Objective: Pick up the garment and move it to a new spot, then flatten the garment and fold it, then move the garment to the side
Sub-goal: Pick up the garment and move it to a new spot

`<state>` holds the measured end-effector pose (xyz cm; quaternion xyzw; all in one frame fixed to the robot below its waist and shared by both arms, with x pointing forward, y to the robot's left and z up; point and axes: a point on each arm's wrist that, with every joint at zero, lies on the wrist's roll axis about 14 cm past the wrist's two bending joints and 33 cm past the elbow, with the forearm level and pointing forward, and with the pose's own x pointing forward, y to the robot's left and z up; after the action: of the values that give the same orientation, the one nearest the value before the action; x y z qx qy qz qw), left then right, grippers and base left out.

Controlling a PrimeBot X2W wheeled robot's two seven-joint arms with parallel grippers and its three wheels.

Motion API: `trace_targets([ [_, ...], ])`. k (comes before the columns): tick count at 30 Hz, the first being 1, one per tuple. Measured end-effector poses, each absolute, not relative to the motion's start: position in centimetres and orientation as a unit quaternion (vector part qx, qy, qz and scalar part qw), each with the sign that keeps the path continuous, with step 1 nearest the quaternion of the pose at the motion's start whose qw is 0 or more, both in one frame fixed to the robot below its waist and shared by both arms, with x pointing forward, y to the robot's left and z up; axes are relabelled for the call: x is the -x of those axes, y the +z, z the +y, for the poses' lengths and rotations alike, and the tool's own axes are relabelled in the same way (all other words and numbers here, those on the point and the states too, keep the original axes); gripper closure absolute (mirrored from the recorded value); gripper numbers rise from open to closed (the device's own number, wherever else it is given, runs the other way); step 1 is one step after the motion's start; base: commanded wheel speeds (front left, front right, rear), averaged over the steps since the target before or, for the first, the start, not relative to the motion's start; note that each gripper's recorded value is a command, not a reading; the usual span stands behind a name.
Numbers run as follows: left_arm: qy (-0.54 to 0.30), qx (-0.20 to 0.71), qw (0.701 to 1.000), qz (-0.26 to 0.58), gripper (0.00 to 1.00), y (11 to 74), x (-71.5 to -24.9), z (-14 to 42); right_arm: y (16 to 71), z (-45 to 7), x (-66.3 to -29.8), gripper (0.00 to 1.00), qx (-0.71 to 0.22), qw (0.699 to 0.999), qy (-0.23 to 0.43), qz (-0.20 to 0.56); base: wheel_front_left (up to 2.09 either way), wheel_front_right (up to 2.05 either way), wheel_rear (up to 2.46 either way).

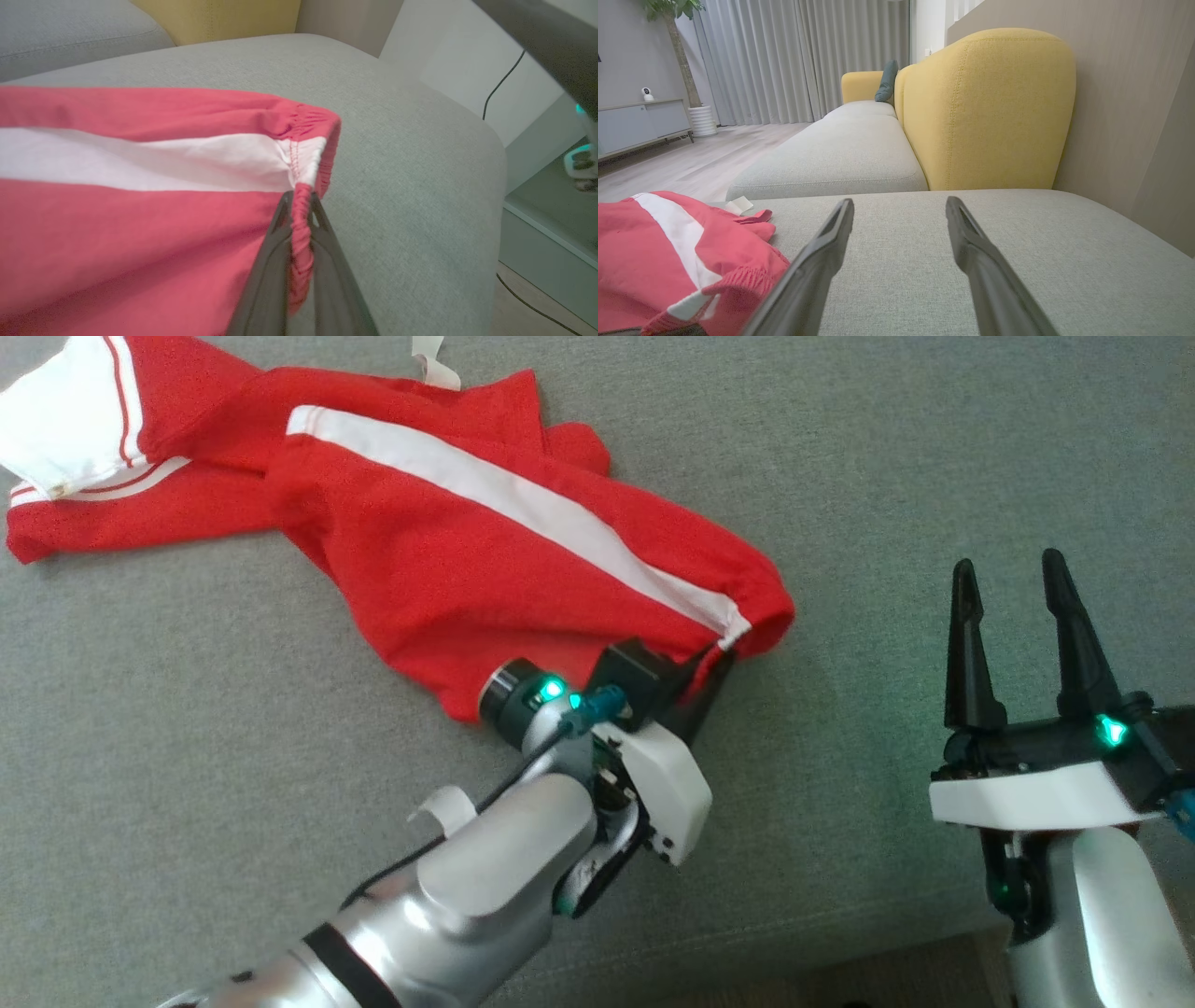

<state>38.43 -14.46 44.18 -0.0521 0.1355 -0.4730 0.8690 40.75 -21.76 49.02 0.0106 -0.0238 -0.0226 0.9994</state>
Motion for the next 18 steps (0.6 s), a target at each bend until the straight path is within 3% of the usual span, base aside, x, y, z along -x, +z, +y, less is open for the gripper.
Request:
trace_targets([
  [2, -0.476, 0.055, 0.867, 0.139, 0.97, 44.0, -37.8, -14.6, 49.0, -21.7, -40.8, 0.00, -0.011, 0.999, -0.022, -0.024, 0.00, 0.00, 0.00],
  [3, -0.478, 0.056, 0.865, 0.141, 0.61, 43.9, -37.5, -14.7, 49.0, -21.7, -40.8, 0.00, -0.011, 0.999, -0.022, -0.024, 0.00, 0.00, 0.00],
  [4, -0.481, 0.057, 0.863, 0.140, 0.00, 43.8, -37.1, -14.7, 49.0, -21.7, -40.9, 0.00, -0.012, 0.999, -0.021, -0.024, 0.00, 0.00, 0.00],
  [13, -0.463, 0.059, 0.879, 0.095, 0.00, 46.4, -38.6, -13.7, 49.6, -20.7, -41.3, 0.00, -0.018, 0.999, -0.007, -0.034, 0.00, 0.00, 0.00],
  [18, -0.417, 0.068, 0.904, 0.065, 0.00, 48.8, -40.8, -11.9, 50.6, -20.0, -41.5, 0.00, -0.021, 0.999, 0.003, -0.050, 0.00, 0.00, 0.00],
])
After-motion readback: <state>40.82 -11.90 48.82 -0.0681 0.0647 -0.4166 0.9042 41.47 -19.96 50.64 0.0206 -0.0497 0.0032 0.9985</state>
